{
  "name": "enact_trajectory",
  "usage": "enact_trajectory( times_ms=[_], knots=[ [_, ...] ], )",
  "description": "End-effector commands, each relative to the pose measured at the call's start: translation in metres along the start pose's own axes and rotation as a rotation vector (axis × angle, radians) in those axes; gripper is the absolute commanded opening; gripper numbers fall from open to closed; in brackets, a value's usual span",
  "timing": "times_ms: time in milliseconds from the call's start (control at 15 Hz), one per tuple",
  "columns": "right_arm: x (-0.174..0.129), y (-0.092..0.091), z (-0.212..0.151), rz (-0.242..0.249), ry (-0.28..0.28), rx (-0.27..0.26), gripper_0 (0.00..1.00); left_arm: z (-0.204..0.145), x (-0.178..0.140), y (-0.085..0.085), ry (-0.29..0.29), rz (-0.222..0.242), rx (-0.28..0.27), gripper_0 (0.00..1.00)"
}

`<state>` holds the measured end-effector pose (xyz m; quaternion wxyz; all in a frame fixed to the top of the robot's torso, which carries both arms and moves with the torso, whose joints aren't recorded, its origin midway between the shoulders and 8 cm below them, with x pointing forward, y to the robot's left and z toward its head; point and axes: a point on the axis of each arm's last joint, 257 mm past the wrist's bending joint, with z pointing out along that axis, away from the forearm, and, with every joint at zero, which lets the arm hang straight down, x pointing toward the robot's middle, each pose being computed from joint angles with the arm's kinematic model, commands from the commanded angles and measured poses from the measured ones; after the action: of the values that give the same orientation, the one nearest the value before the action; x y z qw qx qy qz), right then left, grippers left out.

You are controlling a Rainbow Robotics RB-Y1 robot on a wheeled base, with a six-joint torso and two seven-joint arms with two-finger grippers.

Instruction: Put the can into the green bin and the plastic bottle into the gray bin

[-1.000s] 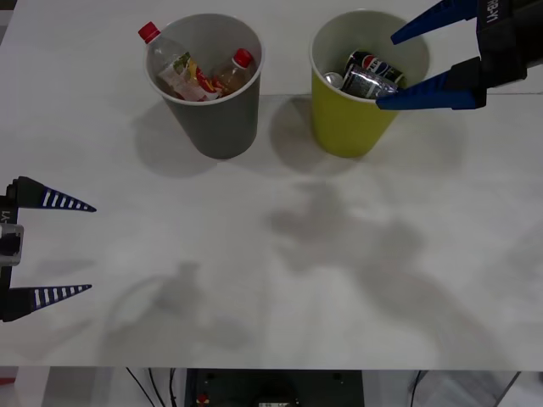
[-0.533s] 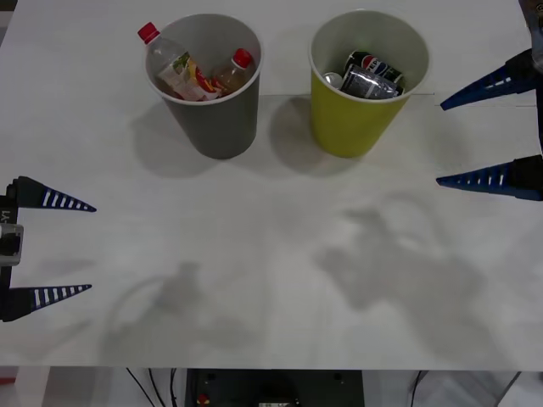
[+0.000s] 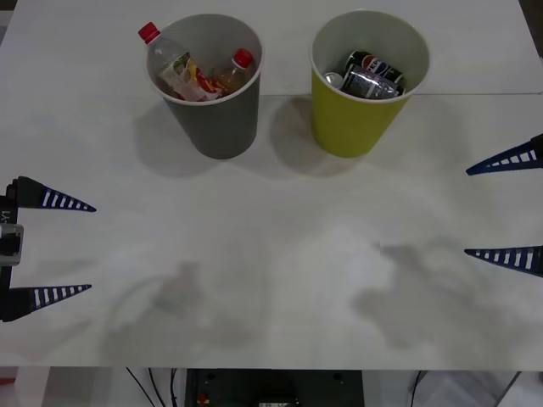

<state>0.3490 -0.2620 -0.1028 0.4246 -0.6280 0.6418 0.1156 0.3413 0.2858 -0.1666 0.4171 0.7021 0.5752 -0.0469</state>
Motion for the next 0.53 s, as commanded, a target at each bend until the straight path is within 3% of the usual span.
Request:
enact_trajectory(
  times_ms=[67,267,533],
  knots=[
    [0.018,0.015,0.001,-0.007,-0.006,0.007,1.0,0.0,0.0,0.0,0.0,0.0,0.0,1.0],
    [0.031,0.032,0.001,0.021,-0.017,0.015,1.0,0.0,0.0,0.0,0.0,0.0,0.0,1.0],
    [0.043,0.046,0.001,0.007,0.026,0.013,1.0,0.0,0.0,0.0,0.0,0.0,0.0,1.0]
  ],
)
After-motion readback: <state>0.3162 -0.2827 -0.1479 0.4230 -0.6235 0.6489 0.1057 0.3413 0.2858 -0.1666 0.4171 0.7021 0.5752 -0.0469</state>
